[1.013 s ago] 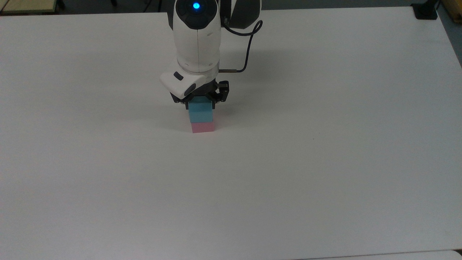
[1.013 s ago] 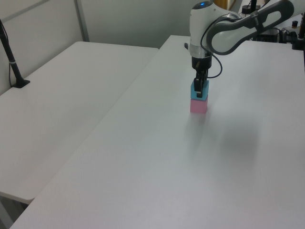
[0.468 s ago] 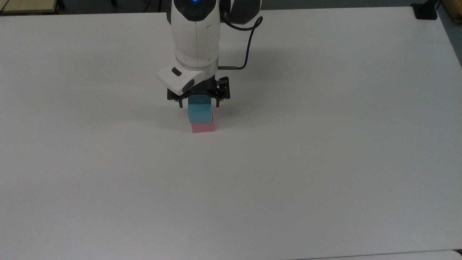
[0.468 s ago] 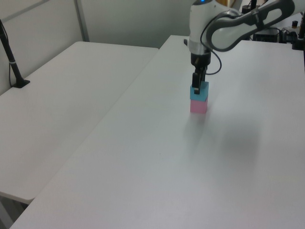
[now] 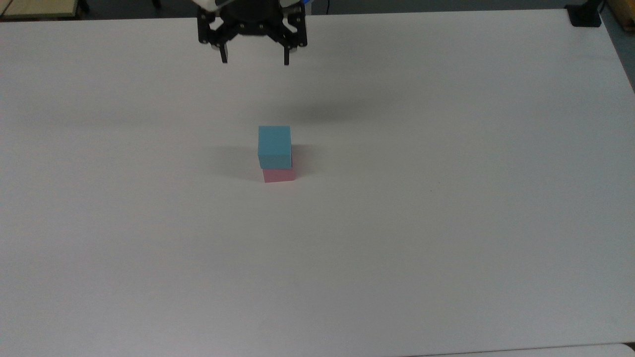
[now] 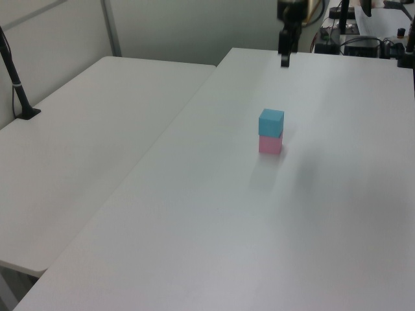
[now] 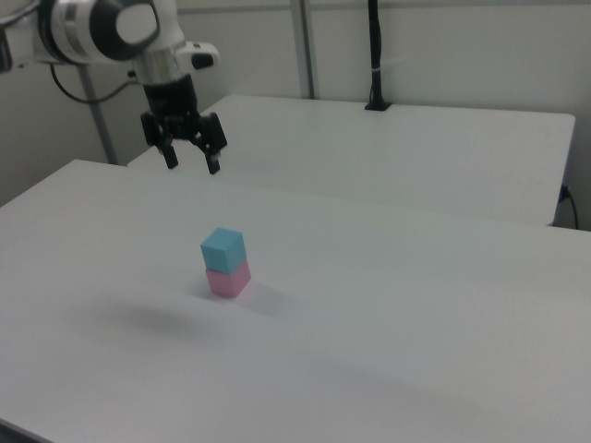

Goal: Put blue cube on pink cube

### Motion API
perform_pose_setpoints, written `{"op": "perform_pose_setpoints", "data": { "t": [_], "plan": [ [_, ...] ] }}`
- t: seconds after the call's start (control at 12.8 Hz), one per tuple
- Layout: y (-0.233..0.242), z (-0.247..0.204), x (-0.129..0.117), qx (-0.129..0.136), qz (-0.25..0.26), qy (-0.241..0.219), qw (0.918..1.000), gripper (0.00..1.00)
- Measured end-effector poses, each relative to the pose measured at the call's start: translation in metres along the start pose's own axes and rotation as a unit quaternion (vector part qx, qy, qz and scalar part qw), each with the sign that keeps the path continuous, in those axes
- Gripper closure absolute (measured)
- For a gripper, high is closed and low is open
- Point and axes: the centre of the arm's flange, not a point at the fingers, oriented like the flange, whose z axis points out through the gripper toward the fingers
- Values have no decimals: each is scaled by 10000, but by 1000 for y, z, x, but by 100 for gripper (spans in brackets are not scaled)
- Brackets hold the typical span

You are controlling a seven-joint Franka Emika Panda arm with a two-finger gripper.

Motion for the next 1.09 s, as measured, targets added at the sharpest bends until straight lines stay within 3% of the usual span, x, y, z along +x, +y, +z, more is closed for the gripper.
{"op": "perform_pose_setpoints", "data": {
  "t": [0.23, 0.62, 1.09],
  "plan": [
    [9, -27, -10, 7, 78, 115, 9999, 0],
    [54, -23, -12, -9, 458, 82, 9989, 0],
    [64, -25, -20, -1, 550, -88, 9984, 0]
  ]
}}
